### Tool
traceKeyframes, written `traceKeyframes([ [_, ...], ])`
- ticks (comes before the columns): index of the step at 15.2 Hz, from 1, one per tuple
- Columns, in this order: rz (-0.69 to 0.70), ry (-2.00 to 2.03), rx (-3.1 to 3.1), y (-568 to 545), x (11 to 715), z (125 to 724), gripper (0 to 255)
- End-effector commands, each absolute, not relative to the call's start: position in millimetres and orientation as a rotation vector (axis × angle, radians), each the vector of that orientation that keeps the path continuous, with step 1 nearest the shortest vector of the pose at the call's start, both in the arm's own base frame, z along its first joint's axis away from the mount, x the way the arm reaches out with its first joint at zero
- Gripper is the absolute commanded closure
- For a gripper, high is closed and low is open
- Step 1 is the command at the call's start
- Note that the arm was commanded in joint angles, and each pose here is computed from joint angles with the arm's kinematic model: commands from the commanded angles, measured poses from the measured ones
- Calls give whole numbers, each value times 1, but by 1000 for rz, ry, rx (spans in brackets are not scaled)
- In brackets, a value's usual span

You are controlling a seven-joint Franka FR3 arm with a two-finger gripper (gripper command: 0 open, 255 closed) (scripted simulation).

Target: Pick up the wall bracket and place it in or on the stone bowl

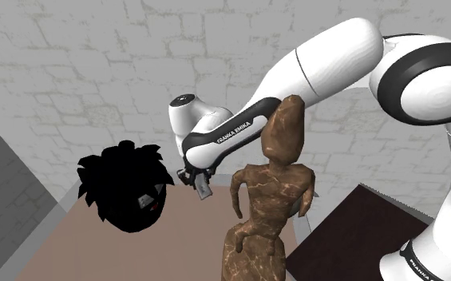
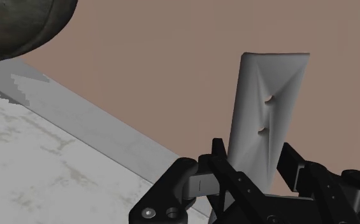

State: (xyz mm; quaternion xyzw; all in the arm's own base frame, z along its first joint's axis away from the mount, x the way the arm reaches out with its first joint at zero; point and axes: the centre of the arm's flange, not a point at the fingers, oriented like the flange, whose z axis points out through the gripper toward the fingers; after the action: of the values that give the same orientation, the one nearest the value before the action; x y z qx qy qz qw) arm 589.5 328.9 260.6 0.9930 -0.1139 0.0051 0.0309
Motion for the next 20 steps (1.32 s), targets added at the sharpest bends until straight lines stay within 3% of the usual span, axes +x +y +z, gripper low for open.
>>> traceKeyframes([
  [1, 15, -351, 3059, 329, 589, 272, 255],
  [13, 15, -351, 3059, 329, 589, 331, 255],
  [20, 15, -351, 3059, 264, 523, 331, 255],
])
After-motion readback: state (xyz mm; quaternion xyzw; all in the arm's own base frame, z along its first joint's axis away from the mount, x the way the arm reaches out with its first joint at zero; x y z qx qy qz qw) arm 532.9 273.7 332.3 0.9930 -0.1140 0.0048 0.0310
